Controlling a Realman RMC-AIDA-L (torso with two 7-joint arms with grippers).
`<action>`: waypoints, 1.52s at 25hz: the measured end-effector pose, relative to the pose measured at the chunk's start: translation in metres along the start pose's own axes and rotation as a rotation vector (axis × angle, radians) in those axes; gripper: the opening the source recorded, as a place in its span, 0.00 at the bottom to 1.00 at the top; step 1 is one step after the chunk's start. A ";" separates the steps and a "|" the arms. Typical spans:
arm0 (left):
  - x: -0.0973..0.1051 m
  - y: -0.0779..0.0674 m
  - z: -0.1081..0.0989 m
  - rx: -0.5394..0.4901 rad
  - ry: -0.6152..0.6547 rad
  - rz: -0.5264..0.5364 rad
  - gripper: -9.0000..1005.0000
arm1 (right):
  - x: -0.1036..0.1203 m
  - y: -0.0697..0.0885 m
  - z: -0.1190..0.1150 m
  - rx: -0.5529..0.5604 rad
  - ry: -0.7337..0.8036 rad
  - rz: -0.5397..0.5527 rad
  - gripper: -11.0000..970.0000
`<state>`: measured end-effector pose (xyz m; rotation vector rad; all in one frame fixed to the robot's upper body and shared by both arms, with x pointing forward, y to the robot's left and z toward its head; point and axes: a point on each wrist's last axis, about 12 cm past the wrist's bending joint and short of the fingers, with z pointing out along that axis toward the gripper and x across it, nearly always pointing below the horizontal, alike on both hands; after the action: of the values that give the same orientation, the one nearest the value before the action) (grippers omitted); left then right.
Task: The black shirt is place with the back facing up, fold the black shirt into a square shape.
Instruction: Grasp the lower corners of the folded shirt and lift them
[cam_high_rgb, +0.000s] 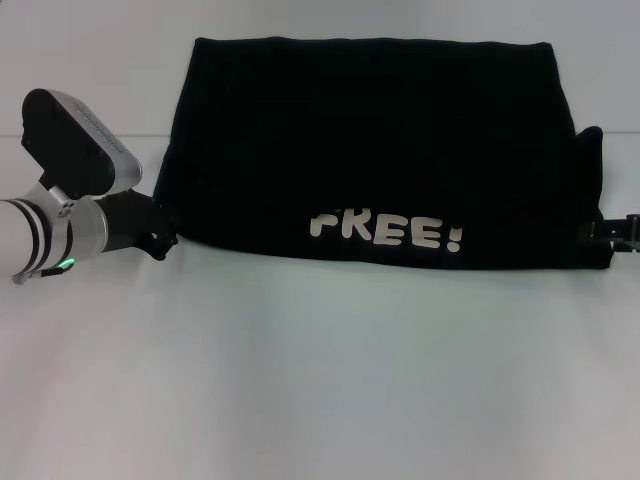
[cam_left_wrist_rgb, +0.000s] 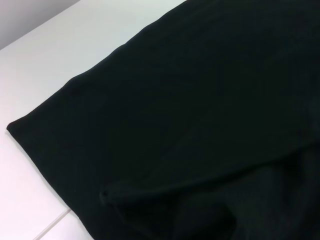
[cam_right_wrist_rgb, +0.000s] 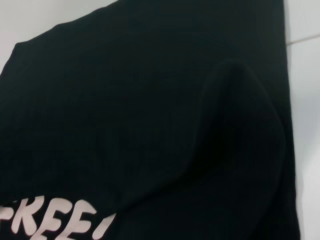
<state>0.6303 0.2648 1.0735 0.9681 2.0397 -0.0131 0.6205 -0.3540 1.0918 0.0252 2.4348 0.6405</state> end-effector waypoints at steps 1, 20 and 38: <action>0.000 0.000 0.000 0.000 0.000 0.000 0.02 | -0.001 0.001 0.001 0.000 -0.001 -0.004 0.73; 0.002 -0.002 0.001 0.006 0.004 -0.006 0.02 | 0.004 0.005 0.007 0.010 0.018 -0.055 0.26; 0.013 -0.011 -0.021 0.174 0.061 -0.162 0.02 | 0.017 -0.015 -0.027 -0.082 0.015 -0.079 0.05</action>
<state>0.6043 0.2723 1.0742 0.9151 2.1964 -0.2545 0.5930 -0.3759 1.0940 -0.1088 2.4085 0.7061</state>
